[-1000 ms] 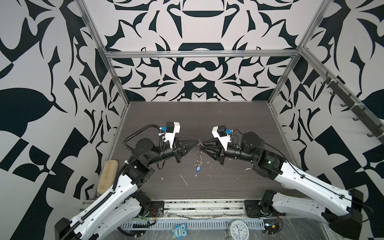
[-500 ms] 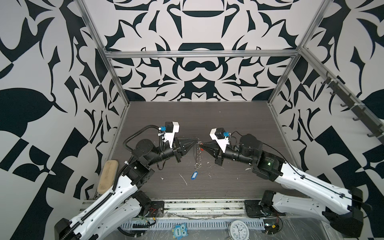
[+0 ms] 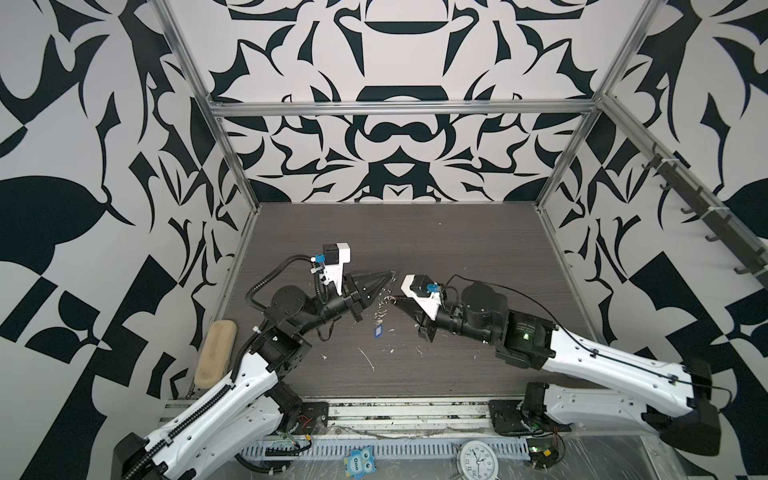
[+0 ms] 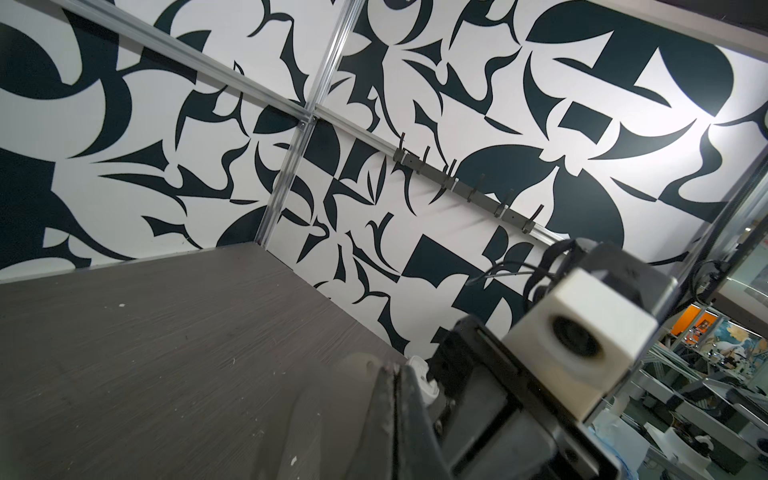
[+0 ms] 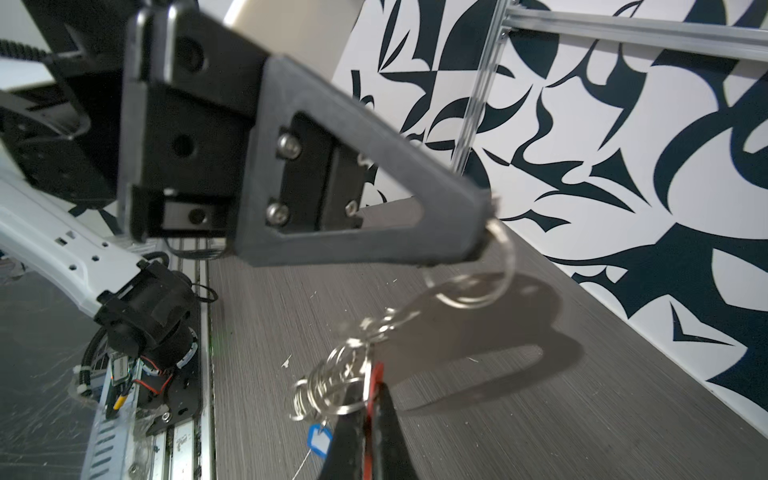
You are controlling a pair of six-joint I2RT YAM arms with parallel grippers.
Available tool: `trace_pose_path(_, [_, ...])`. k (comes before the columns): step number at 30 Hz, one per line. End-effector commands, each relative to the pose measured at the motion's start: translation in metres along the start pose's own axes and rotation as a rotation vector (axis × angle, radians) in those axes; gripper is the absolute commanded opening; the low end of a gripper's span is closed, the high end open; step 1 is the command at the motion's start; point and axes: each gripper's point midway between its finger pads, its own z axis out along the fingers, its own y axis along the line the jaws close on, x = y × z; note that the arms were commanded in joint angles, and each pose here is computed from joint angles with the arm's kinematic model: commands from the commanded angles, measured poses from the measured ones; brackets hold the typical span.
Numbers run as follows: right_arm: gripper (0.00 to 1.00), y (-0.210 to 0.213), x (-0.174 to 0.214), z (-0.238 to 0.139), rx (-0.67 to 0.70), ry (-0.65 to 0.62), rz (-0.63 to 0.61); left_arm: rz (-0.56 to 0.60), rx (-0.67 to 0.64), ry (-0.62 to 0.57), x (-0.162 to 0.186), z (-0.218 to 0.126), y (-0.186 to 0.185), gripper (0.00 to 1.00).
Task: Remove the keys from the keyring
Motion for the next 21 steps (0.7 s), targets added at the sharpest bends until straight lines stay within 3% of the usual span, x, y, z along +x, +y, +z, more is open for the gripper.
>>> trace_pose_path(1, [0.00,0.004,-0.015,0.003,0.002,-0.029,-0.048,-0.001,0.072,-0.086,-0.019,0.001,-0.014,0.00])
trace_pose_path(9, [0.00,-0.002,-0.017,-0.003,0.044,-0.050,-0.034,0.000,0.036,-0.079,-0.014,-0.002,-0.007,0.00])
trace_pose_path(21, [0.00,-0.034,0.011,-0.035,0.151,-0.070,0.108,0.075,-0.189,-0.069,-0.013,-0.023,0.021,0.00])
